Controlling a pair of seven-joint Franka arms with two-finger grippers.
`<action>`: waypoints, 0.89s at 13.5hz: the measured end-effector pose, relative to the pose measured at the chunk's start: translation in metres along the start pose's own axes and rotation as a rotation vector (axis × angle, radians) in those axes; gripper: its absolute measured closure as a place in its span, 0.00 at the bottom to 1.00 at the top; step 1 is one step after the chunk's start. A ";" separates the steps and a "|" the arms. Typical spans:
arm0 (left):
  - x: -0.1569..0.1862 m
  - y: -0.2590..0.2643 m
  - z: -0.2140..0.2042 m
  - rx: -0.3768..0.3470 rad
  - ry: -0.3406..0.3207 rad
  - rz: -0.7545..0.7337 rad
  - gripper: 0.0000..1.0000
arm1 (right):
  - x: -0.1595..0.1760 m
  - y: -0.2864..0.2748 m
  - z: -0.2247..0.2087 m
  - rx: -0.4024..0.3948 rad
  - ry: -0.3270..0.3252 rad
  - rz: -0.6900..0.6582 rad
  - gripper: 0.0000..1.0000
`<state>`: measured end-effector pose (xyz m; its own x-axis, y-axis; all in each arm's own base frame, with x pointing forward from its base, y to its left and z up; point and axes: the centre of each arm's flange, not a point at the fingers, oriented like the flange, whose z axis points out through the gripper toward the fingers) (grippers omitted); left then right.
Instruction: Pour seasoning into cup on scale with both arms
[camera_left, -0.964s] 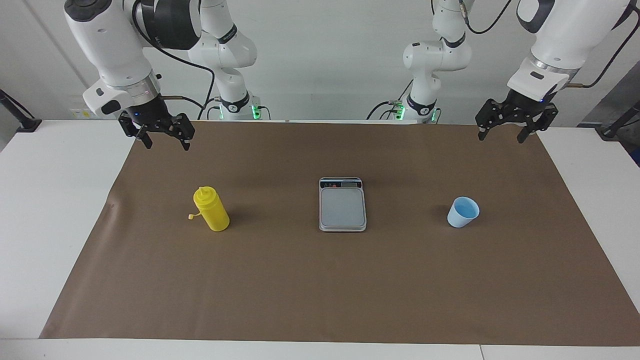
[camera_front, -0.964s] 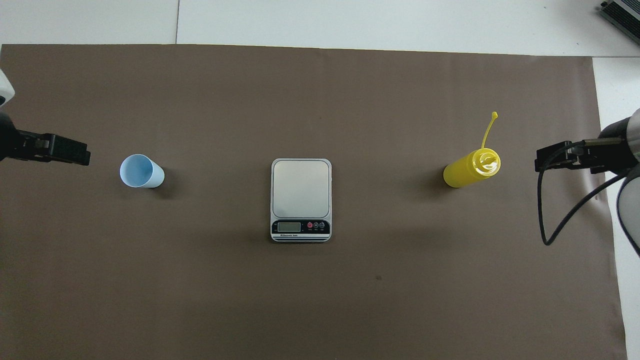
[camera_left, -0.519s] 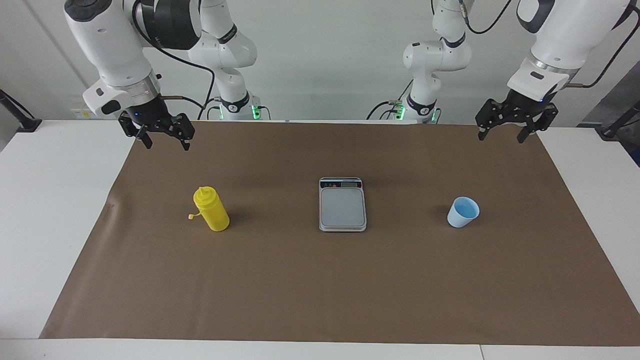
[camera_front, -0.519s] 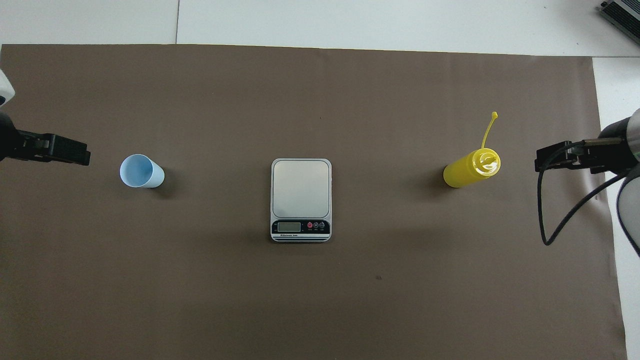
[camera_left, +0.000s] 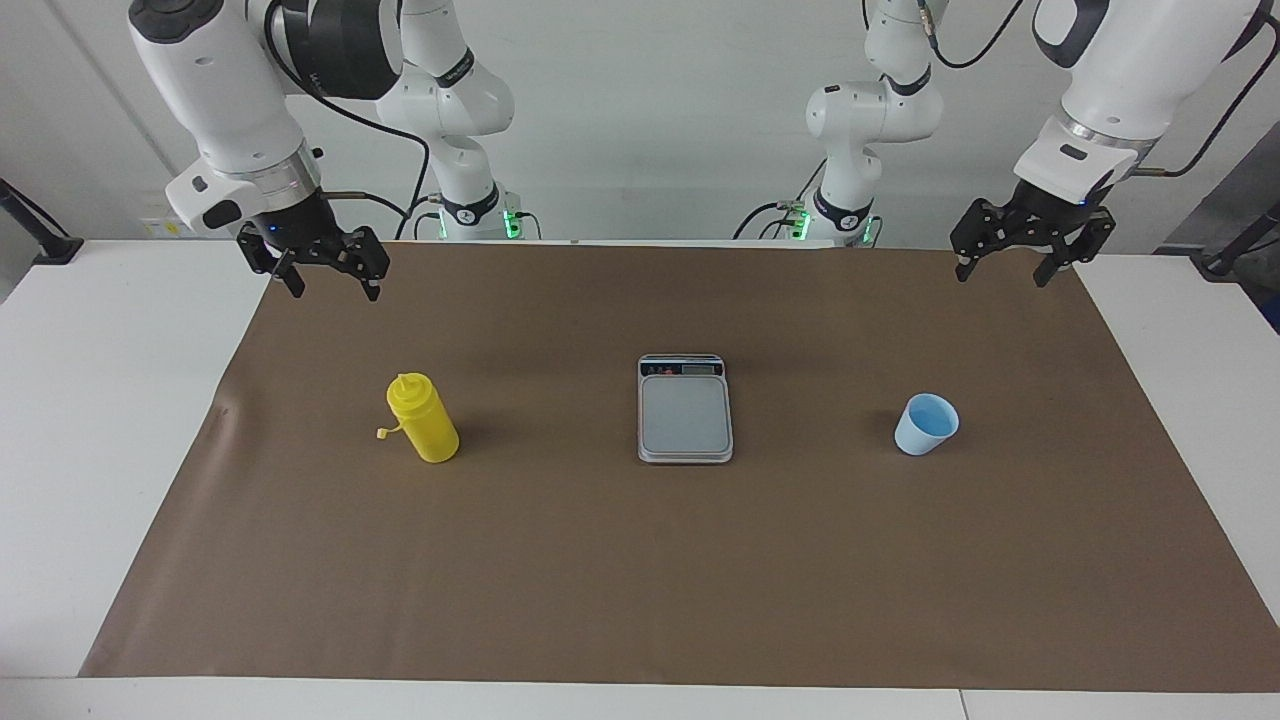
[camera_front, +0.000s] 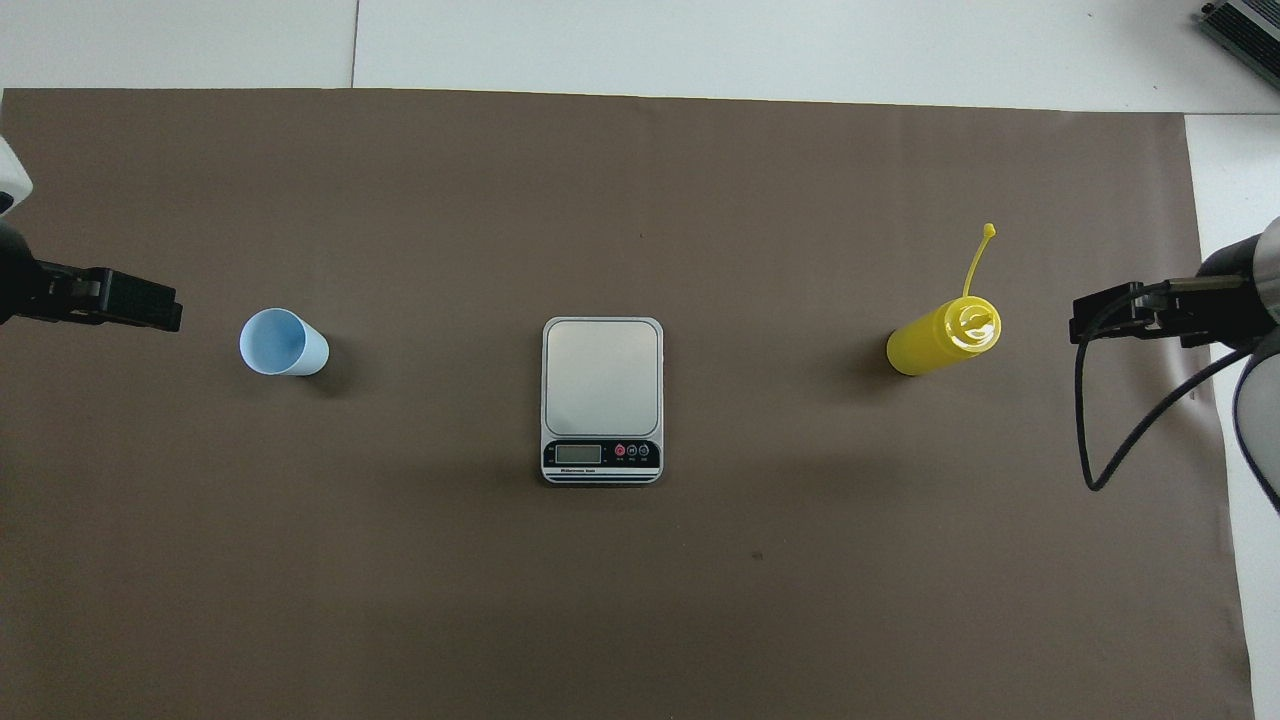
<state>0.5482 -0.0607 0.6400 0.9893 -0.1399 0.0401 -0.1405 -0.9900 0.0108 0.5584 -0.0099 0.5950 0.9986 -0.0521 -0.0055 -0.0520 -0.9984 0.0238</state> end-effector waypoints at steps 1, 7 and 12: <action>0.000 -0.001 0.002 0.000 0.000 -0.001 0.00 | 0.000 0.000 0.000 0.000 0.000 0.000 0.00; 0.030 -0.018 0.044 -0.001 0.038 -0.027 0.00 | 0.000 0.000 0.000 0.000 0.000 0.000 0.00; 0.065 -0.059 0.149 -0.004 0.034 -0.105 0.00 | 0.000 0.000 0.000 0.000 0.000 0.000 0.00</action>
<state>0.6264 -0.0136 0.4933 0.9967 -0.0349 0.0728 -0.0365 -0.9991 0.0208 0.5584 -0.0099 0.5949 0.9986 -0.0521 -0.0055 -0.0520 -0.9984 0.0238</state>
